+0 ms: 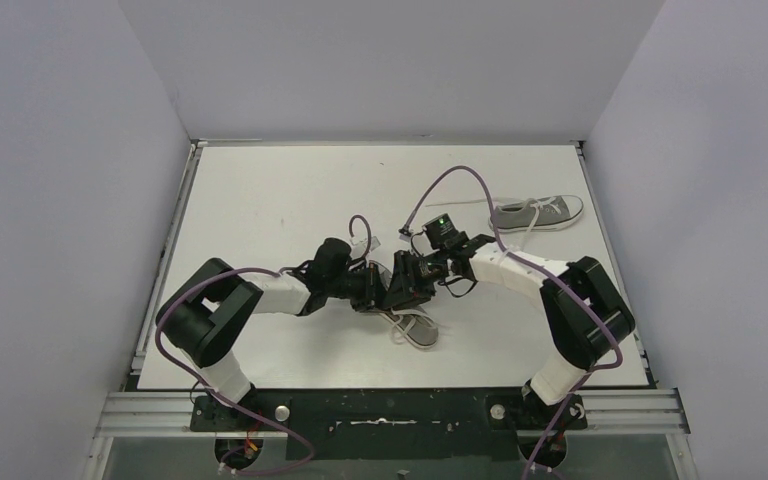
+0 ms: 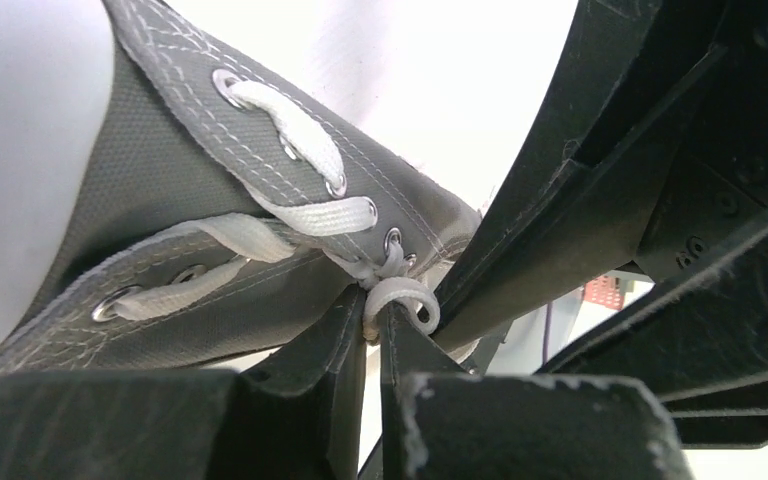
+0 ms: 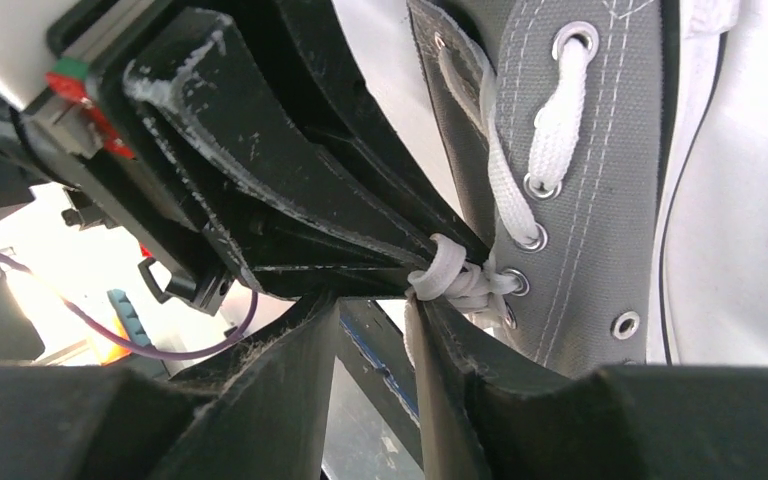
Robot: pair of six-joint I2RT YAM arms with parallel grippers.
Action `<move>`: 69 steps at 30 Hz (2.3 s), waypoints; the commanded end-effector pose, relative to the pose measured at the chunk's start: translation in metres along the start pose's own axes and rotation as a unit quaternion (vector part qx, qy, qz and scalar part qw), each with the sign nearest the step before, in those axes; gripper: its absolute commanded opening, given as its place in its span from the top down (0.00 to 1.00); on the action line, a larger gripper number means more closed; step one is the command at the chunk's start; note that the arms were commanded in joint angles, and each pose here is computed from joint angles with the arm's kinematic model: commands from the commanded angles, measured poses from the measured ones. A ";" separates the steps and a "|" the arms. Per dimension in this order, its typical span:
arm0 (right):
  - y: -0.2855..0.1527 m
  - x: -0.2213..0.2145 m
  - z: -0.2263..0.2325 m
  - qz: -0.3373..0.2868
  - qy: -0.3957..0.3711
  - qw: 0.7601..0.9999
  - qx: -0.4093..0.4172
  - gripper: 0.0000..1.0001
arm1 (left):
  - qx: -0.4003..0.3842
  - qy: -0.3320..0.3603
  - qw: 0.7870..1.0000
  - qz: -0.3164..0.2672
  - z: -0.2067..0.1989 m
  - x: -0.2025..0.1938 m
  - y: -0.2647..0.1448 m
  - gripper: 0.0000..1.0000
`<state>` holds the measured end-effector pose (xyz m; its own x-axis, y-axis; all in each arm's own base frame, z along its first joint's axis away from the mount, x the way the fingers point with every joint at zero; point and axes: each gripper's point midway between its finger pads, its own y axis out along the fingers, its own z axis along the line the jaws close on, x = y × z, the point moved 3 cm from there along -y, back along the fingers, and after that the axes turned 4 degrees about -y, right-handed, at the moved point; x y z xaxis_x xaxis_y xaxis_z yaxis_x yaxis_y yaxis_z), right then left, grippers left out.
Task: Tie the shoes
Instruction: Wrap the shoelace around the shoelace.
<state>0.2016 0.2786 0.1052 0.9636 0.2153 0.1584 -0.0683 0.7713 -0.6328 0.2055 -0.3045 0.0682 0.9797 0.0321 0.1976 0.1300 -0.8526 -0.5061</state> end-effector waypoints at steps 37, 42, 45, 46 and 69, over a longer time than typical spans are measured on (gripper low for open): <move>-0.053 0.055 -0.048 -0.072 -0.386 0.917 -0.063 0.73 | -0.107 0.066 0.990 -0.068 -0.042 0.030 -0.006 0.99; -0.045 0.044 -0.041 -0.068 -0.389 0.918 -0.028 0.77 | -0.104 0.059 0.990 -0.072 -0.041 0.032 -0.006 0.99; -0.041 0.034 -0.036 -0.063 -0.394 0.917 -0.008 0.78 | -0.104 0.052 0.990 -0.074 -0.041 0.034 -0.006 0.99; -0.040 0.031 -0.035 -0.062 -0.396 0.916 -0.004 0.78 | -0.104 0.049 0.991 -0.075 -0.040 0.034 -0.006 0.99; -0.034 0.022 -0.006 -0.082 -0.441 0.893 0.028 0.84 | -0.103 0.045 0.993 -0.042 -0.037 0.031 -0.001 0.98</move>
<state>0.2218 0.2430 0.1015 0.4768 0.5048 0.7196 -0.0087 0.8214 -0.5703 0.2170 -0.3119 0.0827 0.9711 0.0786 0.2255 0.1616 -0.9115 -0.3782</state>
